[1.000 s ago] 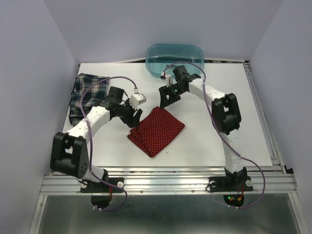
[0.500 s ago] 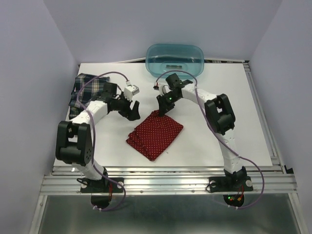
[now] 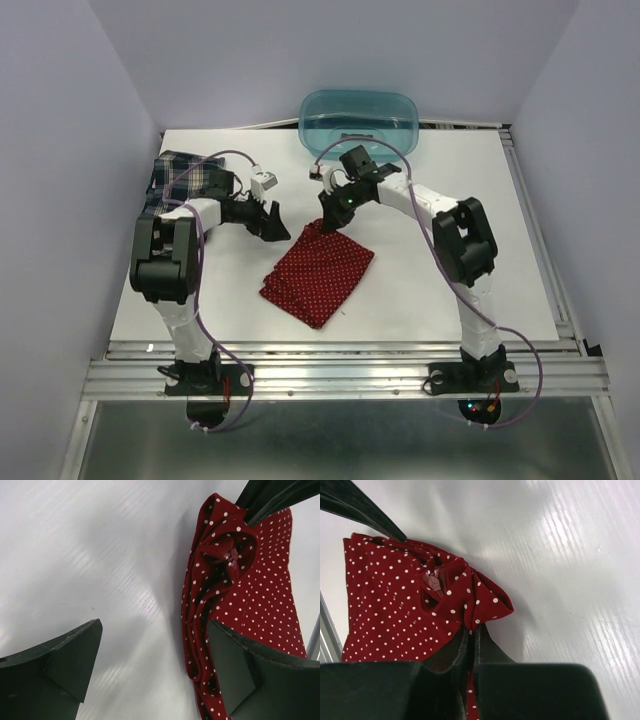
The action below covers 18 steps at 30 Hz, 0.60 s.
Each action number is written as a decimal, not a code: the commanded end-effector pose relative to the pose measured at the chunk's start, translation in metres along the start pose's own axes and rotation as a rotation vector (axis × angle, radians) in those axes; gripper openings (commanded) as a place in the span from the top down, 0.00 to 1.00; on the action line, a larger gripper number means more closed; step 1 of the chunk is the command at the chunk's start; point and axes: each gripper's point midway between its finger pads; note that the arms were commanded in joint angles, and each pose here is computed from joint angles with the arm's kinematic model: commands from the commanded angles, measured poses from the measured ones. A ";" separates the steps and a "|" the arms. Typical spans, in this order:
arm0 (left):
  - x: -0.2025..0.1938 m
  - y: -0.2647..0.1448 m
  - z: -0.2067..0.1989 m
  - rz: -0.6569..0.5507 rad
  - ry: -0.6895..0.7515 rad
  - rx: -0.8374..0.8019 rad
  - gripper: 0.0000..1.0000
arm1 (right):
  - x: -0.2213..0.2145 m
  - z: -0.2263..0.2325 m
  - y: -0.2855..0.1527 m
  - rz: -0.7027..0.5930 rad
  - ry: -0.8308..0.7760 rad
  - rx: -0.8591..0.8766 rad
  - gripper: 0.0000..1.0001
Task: Fold and stack the skirts
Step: Fold the skirt
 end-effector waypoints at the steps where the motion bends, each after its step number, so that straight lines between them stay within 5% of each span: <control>1: 0.026 0.003 -0.022 -0.051 0.103 -0.124 0.01 | 0.032 0.018 -0.008 -0.086 -0.170 0.000 0.99; 10: 0.024 0.005 -0.046 -0.042 0.249 -0.324 0.01 | 0.032 0.023 -0.003 -0.078 -0.220 -0.011 0.99; 18: 0.009 0.011 -0.051 0.051 0.331 -0.339 0.01 | 0.041 0.022 -0.005 -0.092 -0.225 -0.010 0.99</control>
Point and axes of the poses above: each gripper's point midway between its finger pads, its own y axis out along the fingers, its own z axis along the line the jaws close on, x = y × z, and after that the axes turned 12 degrees about -y, right-handed
